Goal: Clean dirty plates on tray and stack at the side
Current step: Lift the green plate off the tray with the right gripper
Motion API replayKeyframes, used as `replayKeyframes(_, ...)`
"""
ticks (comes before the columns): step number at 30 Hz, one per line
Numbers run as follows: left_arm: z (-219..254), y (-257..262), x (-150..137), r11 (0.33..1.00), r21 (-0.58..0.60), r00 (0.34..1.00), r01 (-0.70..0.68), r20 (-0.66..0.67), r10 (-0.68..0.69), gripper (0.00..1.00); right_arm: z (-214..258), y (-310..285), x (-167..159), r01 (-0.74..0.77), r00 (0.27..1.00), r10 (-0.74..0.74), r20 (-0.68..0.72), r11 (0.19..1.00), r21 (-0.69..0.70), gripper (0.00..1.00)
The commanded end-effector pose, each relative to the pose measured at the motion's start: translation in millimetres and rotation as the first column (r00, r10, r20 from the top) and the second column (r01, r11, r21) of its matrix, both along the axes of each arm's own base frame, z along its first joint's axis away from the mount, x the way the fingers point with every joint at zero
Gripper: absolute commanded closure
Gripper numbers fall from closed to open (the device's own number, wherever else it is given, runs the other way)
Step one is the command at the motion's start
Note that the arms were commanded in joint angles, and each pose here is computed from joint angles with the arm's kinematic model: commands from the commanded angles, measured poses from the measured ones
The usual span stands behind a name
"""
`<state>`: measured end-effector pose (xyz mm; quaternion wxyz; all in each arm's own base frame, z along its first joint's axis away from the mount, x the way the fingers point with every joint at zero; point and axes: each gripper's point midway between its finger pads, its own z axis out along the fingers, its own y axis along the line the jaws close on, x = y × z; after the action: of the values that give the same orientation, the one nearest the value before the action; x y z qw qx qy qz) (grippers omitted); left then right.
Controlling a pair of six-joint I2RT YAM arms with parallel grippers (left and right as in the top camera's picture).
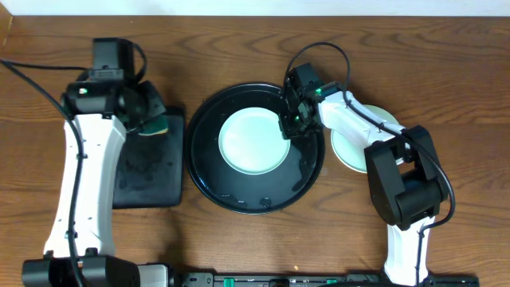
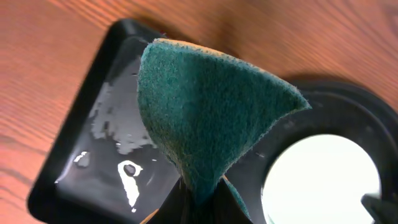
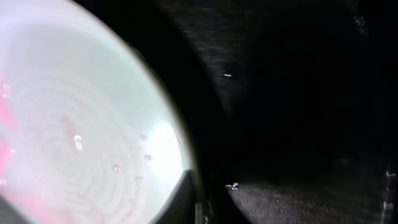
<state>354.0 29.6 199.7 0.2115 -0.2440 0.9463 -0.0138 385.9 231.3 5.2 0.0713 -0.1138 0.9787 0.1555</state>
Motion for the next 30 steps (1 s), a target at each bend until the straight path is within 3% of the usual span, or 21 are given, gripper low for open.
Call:
replayKeyframes(1, -0.5, 9.9, 1.6, 1.0, 0.006, 1.0, -0.008, -0.005, 0.008, 0.93, -14.9, -13.8, 2.8, 0.045, 0.999, -0.046, -0.023, 0.998, -0.044, 0.99)
replayKeyframes(7, -1.2, 15.0, 0.9, 1.0, 0.0, 1.0, -0.025, -0.007, 0.025, 0.93, 15.7, -22.1, 12.8, 0.064, 0.997, -0.059, 0.056, 0.994, -0.086, 0.99)
replayKeyframes(13, -1.2, 14.5, 1.0, 1.0, -0.003, 1.0, -0.026, -0.006, 0.026, 0.93, 83.8, -44.6, 25.9, 0.115, 0.955, -0.039, 0.293, 0.961, -0.249, 0.99)
replayKeyframes(21, -1.2, 14.5, 1.1, 1.0, -0.003, 1.0, -0.027, -0.006, 0.027, 0.93, 172.3, -50.6, 19.3, 0.182, 0.824, 0.116, 0.554, 0.873, -0.453, 0.99)
replayKeyframes(30, -1.2, 14.7, 1.1, 1.0, -0.002, 1.0, -0.027, -0.006, 0.027, 0.92, 228.9, -38.8, -2.1, 0.374, 0.656, 0.262, 0.708, 0.702, -0.606, 0.99)
